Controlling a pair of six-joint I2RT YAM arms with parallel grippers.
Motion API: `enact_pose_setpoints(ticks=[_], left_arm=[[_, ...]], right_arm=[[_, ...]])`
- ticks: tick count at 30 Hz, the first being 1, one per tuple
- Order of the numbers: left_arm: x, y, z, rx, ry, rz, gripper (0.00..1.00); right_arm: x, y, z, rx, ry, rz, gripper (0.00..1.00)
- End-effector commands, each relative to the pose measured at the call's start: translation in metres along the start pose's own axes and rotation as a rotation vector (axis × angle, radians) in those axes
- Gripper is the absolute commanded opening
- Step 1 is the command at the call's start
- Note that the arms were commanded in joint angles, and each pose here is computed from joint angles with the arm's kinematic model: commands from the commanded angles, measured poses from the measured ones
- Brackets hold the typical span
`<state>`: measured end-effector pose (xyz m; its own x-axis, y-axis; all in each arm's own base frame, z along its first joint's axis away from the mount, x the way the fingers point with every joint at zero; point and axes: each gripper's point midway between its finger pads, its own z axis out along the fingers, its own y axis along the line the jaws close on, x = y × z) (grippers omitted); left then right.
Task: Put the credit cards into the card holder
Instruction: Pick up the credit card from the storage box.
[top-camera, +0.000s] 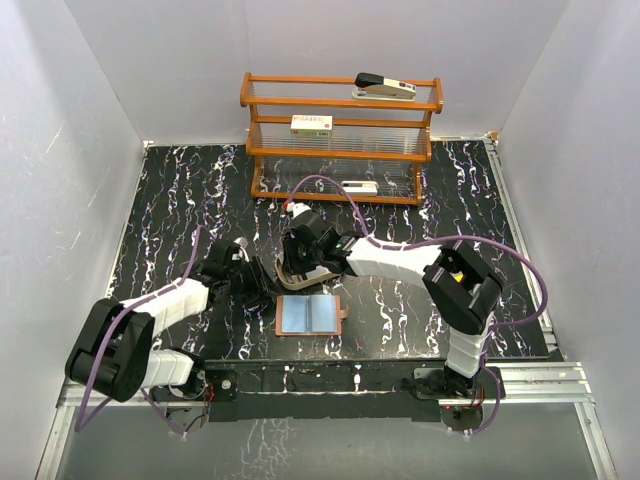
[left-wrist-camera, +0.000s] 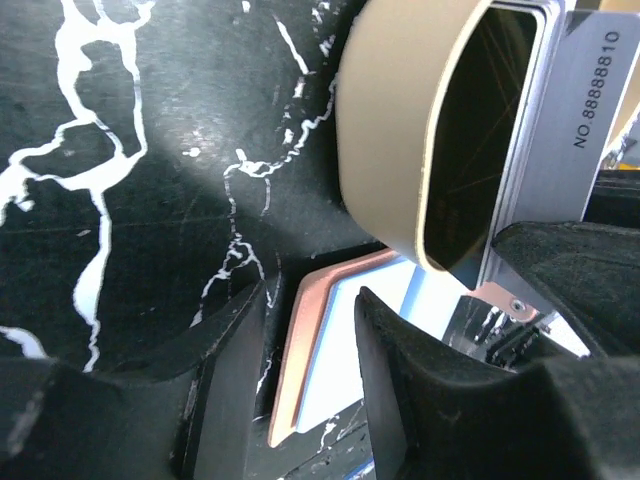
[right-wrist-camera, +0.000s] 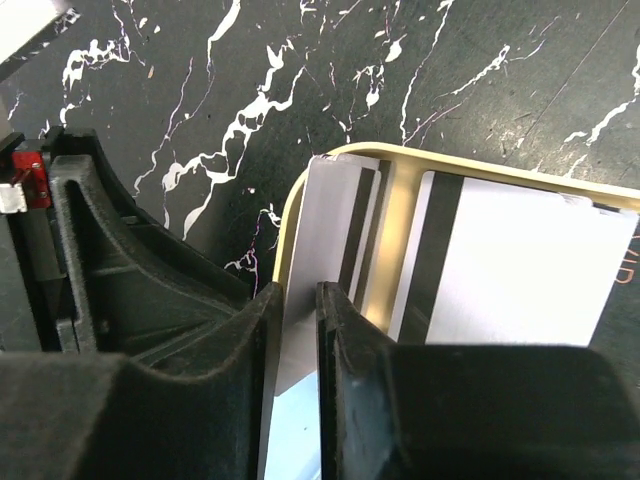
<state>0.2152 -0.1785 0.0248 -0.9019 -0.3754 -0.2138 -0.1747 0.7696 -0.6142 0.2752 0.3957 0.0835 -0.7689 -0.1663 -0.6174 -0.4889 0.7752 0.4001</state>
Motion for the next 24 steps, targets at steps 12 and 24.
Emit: enact_pose_setpoints(ticks=[12,24], left_arm=[[-0.004,-0.012,-0.007,0.031,0.009,0.005,0.40],[0.016,0.006,-0.028,-0.026,0.018,0.015,0.44]], right_arm=[[-0.042,0.014,-0.035,-0.010,-0.160,-0.011,0.02],[-0.035,-0.004,-0.078,0.071,-0.194,0.038,0.00]])
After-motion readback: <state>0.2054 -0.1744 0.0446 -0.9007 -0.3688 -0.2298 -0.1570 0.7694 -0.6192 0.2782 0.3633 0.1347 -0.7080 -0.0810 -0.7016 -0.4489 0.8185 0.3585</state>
